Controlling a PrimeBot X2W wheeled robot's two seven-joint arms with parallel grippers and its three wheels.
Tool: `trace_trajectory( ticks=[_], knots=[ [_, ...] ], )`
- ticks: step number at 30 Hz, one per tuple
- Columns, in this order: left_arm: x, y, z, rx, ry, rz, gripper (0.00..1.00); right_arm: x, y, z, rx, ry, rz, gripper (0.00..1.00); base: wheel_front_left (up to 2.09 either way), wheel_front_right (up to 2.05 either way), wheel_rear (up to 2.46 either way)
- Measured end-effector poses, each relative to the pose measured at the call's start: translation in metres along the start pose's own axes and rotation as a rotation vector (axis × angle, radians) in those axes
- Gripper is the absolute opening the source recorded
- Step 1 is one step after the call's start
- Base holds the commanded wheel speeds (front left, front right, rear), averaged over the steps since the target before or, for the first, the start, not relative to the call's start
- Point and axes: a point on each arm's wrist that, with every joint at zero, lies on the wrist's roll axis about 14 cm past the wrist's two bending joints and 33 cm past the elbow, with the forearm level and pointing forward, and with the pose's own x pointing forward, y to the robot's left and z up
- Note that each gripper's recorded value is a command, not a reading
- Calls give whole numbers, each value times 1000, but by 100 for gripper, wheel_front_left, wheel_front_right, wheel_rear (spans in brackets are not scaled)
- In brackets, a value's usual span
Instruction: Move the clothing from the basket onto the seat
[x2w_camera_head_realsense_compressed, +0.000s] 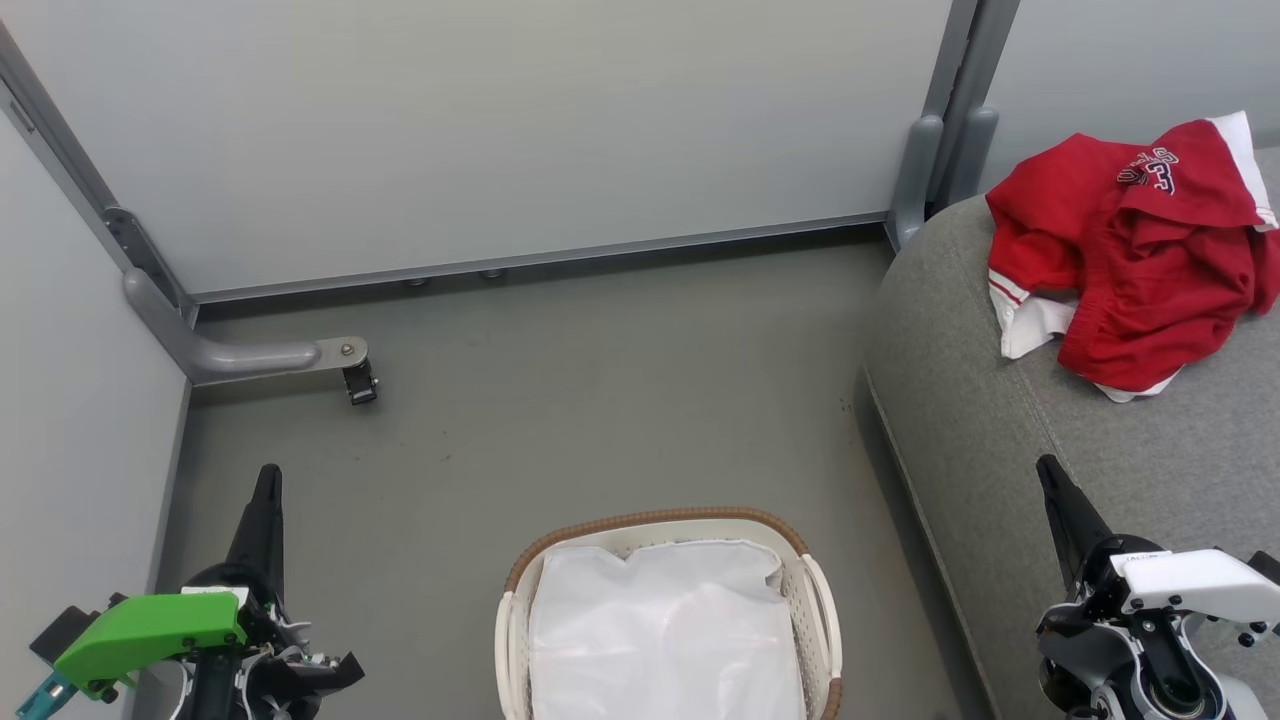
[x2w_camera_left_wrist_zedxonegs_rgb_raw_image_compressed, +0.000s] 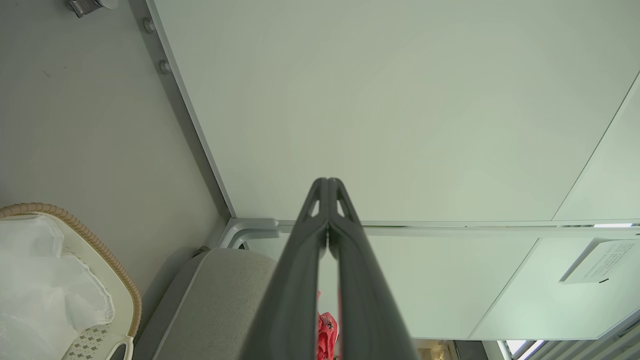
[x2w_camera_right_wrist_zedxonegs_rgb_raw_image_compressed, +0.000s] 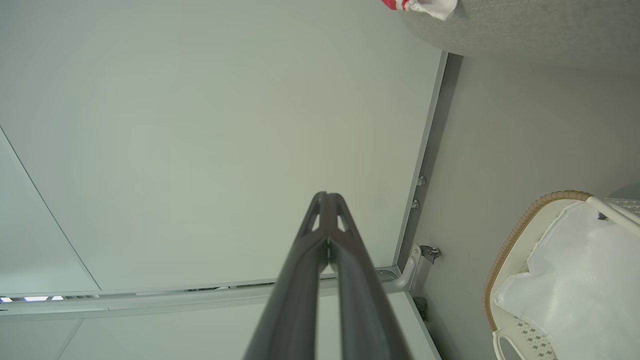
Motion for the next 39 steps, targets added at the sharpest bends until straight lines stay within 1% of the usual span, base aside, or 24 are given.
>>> trace_trajectory(
  ticks=[39],
  knots=[
    [0,0,0,0,-1,0,0,0,0,0,0,0,0,0,0,0,0]
  ],
)
